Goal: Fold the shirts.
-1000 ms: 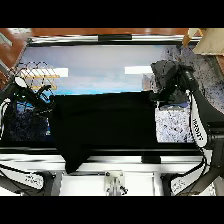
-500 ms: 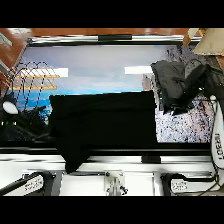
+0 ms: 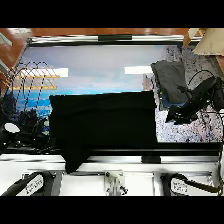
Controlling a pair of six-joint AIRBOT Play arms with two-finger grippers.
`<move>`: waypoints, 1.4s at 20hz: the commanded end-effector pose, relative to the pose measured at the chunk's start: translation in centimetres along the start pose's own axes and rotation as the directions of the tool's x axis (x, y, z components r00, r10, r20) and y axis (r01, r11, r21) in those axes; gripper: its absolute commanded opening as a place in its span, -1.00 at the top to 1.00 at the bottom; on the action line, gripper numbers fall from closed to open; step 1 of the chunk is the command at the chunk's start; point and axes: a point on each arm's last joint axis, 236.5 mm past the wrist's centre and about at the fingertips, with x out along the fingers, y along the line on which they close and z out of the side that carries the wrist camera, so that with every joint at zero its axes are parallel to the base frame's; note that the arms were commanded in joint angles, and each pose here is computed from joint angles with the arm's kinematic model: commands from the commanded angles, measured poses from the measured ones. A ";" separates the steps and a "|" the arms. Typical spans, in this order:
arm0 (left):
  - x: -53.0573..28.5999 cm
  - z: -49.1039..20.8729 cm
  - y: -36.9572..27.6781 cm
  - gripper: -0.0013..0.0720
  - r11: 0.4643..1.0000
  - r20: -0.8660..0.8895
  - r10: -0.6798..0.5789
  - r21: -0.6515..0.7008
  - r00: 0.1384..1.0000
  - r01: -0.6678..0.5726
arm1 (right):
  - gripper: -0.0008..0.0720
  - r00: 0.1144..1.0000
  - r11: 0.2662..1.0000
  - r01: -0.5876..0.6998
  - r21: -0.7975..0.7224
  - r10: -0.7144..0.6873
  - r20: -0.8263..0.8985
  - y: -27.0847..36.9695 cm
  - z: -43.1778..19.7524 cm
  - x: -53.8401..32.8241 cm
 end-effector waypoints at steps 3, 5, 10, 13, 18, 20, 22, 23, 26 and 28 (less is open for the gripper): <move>0.5 0.6 0.6 -0.66 1.000 0.045 0.017 0.019 0.999 -0.017 | -0.52 1.000 1.000 0.001 0.003 -0.001 0.026 -0.1 0.4 0.1; 0.5 1.2 0.7 -0.66 1.000 0.069 0.019 0.016 0.997 -0.020 | -0.52 1.000 1.000 0.002 0.008 -0.002 0.030 -0.1 0.5 0.1; 1.0 1.3 0.0 -0.59 0.999 0.064 -0.003 0.035 0.998 0.001 | -0.54 0.999 0.999 0.032 0.037 -0.033 0.027 -1.0 0.4 0.3; 1.3 0.5 -0.2 -0.07 0.999 0.017 -0.023 0.034 1.000 0.022 | -0.54 0.998 0.998 0.019 0.058 -0.016 -0.052 -1.2 -1.5 2.7; 1.6 0.0 -0.9 0.88 0.994 -0.011 -0.064 0.086 0.998 0.065 | -0.54 0.986 0.993 -0.091 0.081 0.101 -0.134 0.2 -4.4 7.5; 1.5 0.2 -1.3 0.88 0.993 -0.002 -0.081 0.089 0.997 0.081 | -0.54 0.987 0.993 -0.073 0.090 0.085 -0.135 -0.4 -4.7 8.4; 1.5 0.5 -1.3 0.88 0.993 0.008 -0.078 0.089 0.997 0.077 | -0.54 0.988 0.989 -0.075 0.125 0.091 -0.128 -0.4 -4.8 9.1; 1.5 0.5 -1.3 0.88 0.993 0.009 -0.078 0.089 0.997 0.077 | -0.54 0.984 0.987 -0.090 0.132 0.108 -0.141 0.0 -5.3 9.7; 1.5 0.5 -1.3 0.88 0.993 0.008 -0.079 0.088 0.997 0.078 | -0.54 0.973 0.984 -0.098 0.150 0.126 -0.193 0.2 -7.2 11.3; 1.5 0.5 -1.4 0.88 0.993 0.010 -0.083 0.087 0.997 0.082 | -0.54 0.971 0.975 -0.139 0.173 0.168 -0.170 1.0 -6.9 11.9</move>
